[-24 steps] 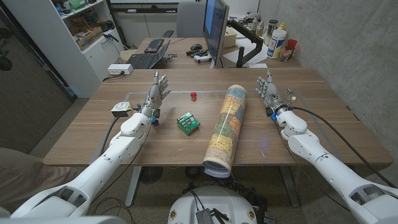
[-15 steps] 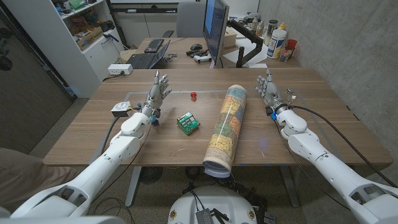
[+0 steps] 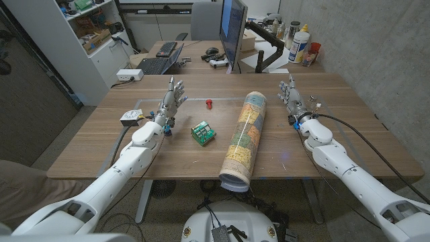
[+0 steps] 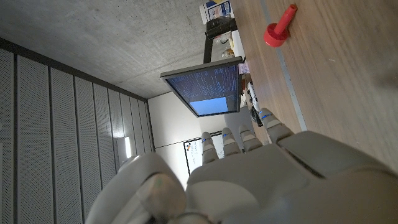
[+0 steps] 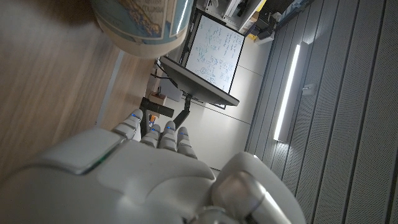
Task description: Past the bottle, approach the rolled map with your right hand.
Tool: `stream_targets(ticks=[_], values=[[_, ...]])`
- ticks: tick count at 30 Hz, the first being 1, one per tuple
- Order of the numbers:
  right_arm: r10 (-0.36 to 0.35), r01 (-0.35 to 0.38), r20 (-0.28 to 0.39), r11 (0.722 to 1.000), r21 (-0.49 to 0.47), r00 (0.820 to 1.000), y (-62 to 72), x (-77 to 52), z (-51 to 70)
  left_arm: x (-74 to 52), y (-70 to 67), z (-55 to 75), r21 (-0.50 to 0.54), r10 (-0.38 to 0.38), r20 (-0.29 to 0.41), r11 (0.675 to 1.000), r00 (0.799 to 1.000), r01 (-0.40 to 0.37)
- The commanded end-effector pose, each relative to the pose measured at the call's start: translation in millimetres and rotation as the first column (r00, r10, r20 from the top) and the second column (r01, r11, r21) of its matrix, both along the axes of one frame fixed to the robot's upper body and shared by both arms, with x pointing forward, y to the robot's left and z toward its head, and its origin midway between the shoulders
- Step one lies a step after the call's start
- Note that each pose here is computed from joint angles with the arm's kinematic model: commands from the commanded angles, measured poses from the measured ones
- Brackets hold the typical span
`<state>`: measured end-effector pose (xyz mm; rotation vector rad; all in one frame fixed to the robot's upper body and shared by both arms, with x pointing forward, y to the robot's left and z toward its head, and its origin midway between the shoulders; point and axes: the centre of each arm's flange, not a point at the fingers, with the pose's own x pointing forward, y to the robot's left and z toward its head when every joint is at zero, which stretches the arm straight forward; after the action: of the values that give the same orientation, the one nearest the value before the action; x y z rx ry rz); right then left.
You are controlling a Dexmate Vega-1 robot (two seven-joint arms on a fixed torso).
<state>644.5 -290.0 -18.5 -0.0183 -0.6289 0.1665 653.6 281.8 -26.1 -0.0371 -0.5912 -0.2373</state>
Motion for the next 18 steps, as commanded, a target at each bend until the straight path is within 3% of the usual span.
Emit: stream_targets(ticks=[1, 18], values=[[-0.049, 0.051, 0.041, 0.998, -0.046, 0.998, -2.5, -11.4, 6.6, -3.8, -2.3, 0.7, 0.0, -0.018, 0.014, 1.0, 1.0, 0.018], [-0.141, 0.155, 0.093, 0.974, -0.163, 0.986, 2.0, -25.7, 16.1, -8.5, 3.7, 0.8, -0.005, -0.03, 0.024, 1.0, 0.999, 0.03]])
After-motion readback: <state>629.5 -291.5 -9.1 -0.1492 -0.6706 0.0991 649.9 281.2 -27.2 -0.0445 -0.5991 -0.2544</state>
